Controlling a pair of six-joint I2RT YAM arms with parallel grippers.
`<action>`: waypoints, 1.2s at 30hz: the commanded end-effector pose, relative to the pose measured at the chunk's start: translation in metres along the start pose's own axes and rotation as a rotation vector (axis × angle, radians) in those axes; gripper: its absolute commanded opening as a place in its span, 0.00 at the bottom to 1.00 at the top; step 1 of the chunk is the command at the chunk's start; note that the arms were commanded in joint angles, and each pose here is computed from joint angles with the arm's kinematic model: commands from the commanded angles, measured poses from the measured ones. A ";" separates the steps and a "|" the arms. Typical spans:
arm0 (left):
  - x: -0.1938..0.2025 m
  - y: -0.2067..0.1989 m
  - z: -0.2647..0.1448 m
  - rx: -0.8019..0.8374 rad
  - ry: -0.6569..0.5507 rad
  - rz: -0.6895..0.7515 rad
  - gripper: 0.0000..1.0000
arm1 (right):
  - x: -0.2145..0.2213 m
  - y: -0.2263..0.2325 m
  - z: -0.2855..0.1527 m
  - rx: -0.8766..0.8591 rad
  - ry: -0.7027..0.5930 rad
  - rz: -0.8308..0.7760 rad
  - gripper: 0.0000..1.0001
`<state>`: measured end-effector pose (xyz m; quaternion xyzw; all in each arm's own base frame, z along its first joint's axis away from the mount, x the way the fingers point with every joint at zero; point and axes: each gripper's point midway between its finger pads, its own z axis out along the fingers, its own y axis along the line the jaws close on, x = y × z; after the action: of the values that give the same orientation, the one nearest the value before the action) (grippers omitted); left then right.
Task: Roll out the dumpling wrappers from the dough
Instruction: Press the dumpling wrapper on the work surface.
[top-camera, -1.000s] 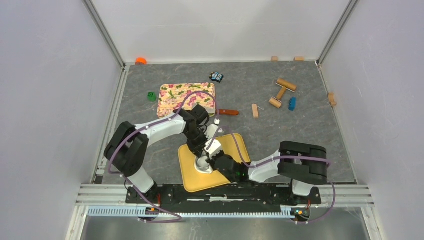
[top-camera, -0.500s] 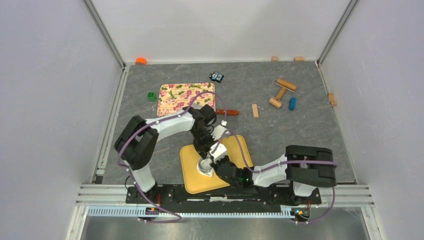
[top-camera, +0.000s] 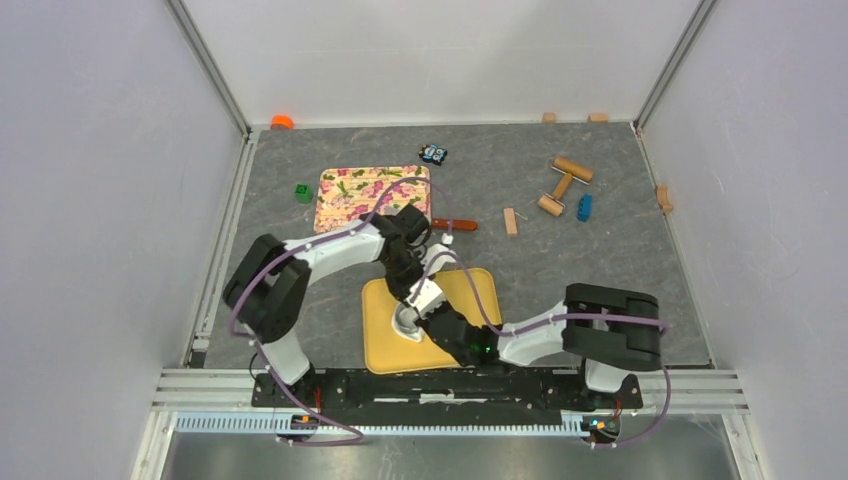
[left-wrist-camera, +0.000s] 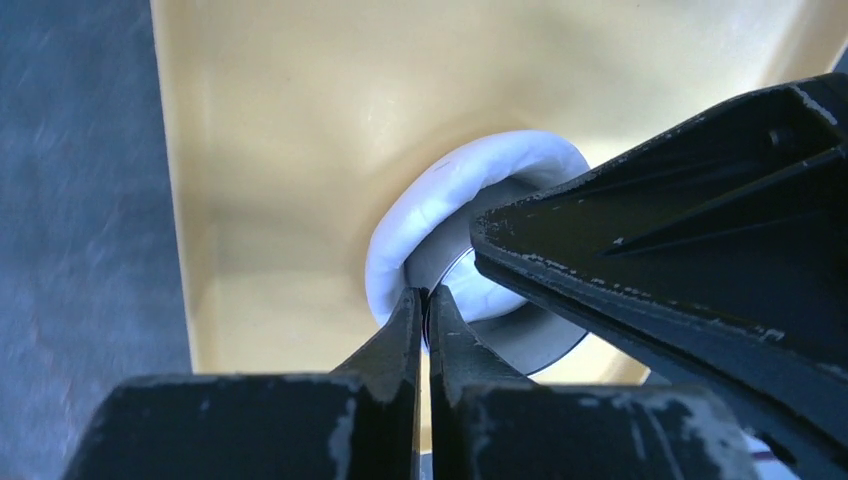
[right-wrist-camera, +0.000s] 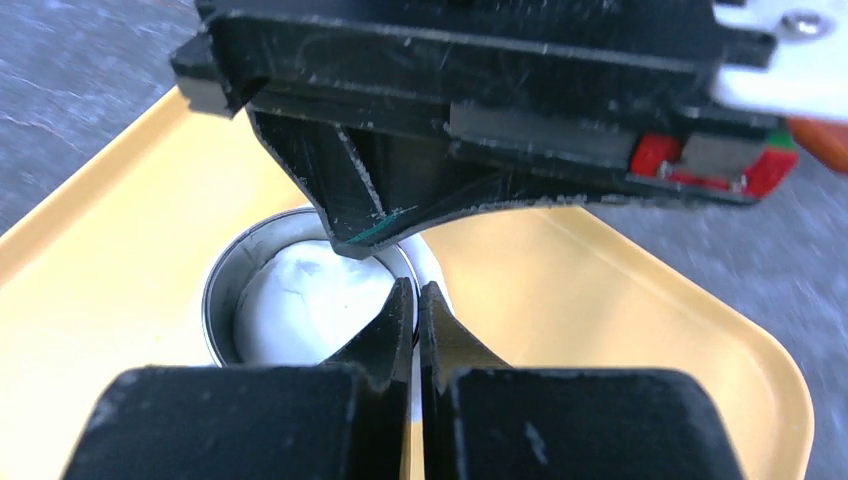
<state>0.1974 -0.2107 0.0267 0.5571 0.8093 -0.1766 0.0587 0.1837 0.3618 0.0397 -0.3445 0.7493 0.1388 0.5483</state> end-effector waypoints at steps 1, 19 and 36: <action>-0.015 0.044 0.038 -0.093 0.053 0.078 0.02 | 0.123 -0.029 -0.074 0.074 0.351 -0.199 0.00; 0.055 -0.018 0.028 0.085 0.167 0.043 0.02 | 0.074 -0.055 0.003 0.103 0.250 -0.229 0.00; 0.051 -0.006 0.020 0.050 0.251 0.003 0.02 | 0.072 -0.062 -0.002 0.179 0.237 -0.138 0.00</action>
<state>0.1931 -0.2467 0.0276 0.5796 0.7846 -0.2175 0.0343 0.1915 0.3263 0.0447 -0.2628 0.7697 0.0686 0.5778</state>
